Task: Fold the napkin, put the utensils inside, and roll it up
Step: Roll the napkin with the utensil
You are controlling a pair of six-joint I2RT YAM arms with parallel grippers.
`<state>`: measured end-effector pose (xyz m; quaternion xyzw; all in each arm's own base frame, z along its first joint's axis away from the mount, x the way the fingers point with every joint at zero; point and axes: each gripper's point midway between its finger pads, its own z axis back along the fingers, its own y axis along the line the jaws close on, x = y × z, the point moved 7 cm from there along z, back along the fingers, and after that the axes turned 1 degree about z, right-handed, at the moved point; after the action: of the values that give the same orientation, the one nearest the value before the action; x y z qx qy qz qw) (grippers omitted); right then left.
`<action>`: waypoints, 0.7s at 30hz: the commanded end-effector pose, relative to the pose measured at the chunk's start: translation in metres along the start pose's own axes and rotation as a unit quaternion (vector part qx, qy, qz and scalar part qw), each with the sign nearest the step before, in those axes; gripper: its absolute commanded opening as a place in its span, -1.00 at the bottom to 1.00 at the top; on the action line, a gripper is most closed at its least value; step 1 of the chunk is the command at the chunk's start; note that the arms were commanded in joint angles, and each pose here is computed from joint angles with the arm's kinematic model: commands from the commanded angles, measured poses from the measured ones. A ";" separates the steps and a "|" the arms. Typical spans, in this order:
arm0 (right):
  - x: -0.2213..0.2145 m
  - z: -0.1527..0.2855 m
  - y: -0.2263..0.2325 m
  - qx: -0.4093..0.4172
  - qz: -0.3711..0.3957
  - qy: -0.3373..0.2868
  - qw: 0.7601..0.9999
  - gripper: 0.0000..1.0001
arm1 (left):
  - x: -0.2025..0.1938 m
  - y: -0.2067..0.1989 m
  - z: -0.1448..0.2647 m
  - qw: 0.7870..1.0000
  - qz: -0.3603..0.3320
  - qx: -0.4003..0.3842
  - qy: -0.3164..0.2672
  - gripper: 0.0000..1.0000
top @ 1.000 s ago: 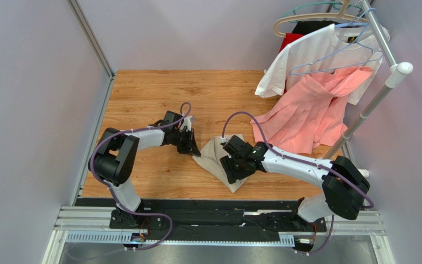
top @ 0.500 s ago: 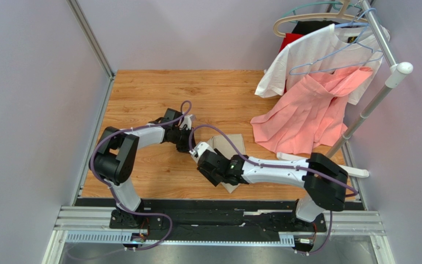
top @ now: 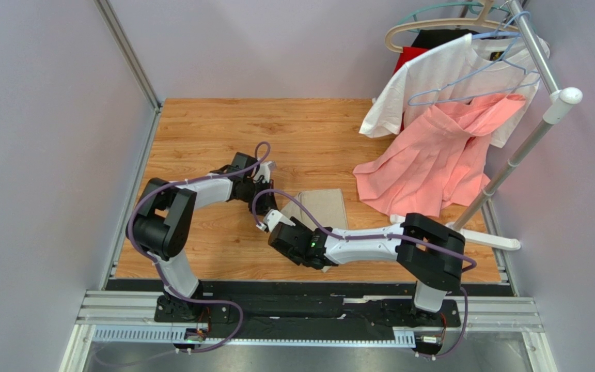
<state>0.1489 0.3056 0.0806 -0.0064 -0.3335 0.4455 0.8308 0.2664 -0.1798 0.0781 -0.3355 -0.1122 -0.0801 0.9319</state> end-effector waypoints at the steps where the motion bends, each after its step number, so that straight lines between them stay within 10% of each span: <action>1: -0.003 -0.009 -0.001 -0.022 -0.009 0.004 1.000 0.01 | 0.007 -0.002 0.003 1.000 -0.010 -0.001 -0.003 -1.00; 9: -0.018 -0.018 0.004 0.015 -0.040 0.043 0.998 -0.59 | 0.008 -0.008 0.009 1.000 -0.012 -0.010 -0.018 -0.96; 16: -0.014 -0.010 0.002 0.125 -0.077 0.033 0.989 -1.00 | 0.016 -0.021 0.033 0.997 -0.013 0.001 -0.076 0.27; 21: -0.005 0.002 0.000 0.235 -0.101 0.024 0.966 -1.00 | 0.019 -0.014 0.058 0.989 -0.005 0.036 -0.142 0.36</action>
<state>0.1664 0.2975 0.0818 0.0947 -0.2858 0.3995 0.8659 0.2664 -0.1714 0.1155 -0.3289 -0.1830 -0.0627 0.9243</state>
